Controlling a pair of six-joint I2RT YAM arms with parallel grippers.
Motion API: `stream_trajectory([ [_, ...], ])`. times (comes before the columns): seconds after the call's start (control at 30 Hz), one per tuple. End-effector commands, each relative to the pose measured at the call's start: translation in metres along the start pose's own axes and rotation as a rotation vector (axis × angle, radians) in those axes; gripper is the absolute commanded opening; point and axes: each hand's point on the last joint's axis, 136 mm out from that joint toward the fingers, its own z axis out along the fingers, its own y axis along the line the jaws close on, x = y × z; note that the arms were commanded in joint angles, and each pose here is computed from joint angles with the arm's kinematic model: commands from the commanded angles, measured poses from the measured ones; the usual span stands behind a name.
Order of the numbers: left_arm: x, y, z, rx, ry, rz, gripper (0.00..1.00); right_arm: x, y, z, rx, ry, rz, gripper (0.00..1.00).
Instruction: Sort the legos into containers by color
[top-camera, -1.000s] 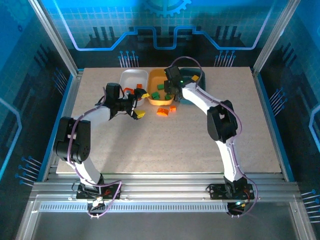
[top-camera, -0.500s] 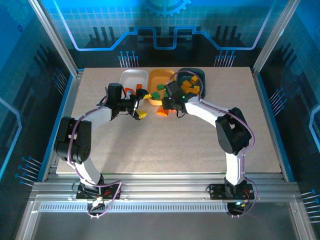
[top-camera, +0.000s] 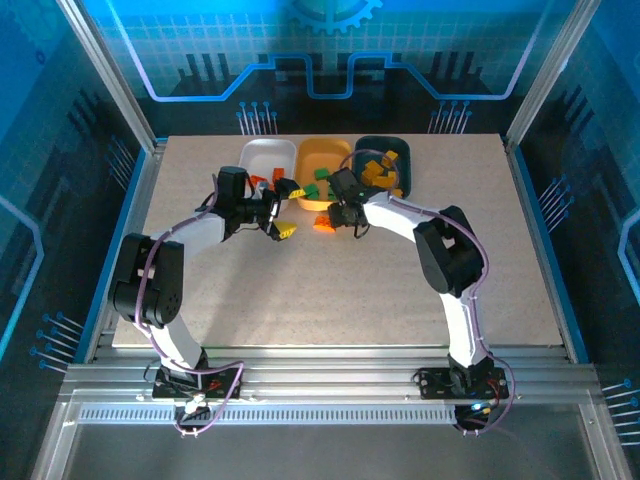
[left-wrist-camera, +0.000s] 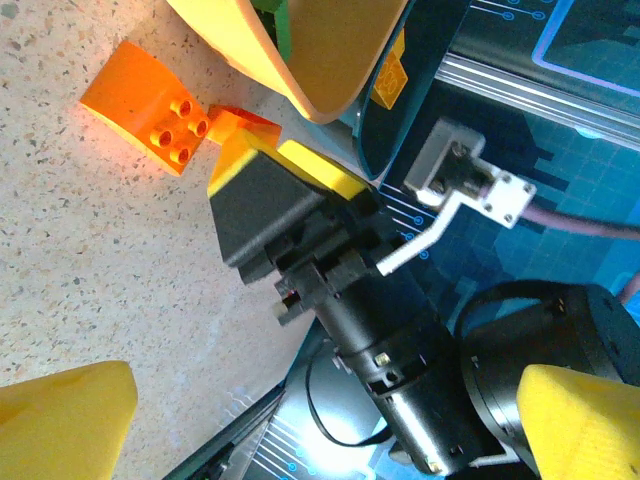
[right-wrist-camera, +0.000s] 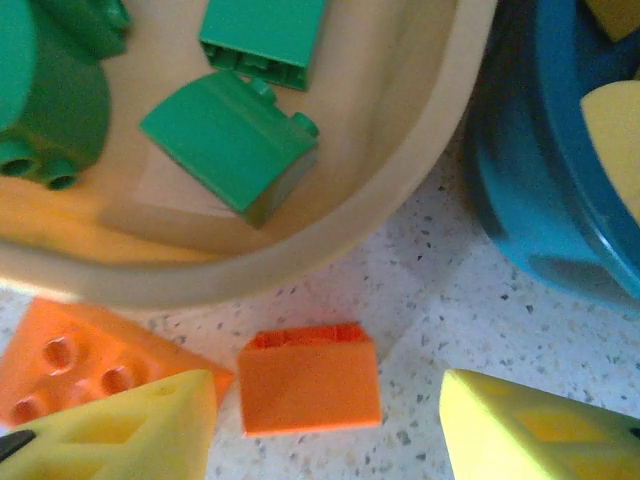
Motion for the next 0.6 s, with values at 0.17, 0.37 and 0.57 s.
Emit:
stream_trajectory([
  [0.17, 0.007, -0.005, 0.000, 0.013, 0.032, 0.017, 0.99, -0.001, 0.002, 0.012, -0.010, 0.024, -0.023, 0.49],
  [0.37, 0.007, -0.005, 0.001, 0.009, 0.033, 0.019, 0.99, 0.001, 0.001, 0.005, -0.021, 0.004, -0.018, 0.38],
  [0.57, 0.006, -0.005, 0.000, 0.009, 0.029, 0.018, 0.99, 0.002, -0.004, -0.030, -0.038, -0.057, 0.006, 0.36],
])
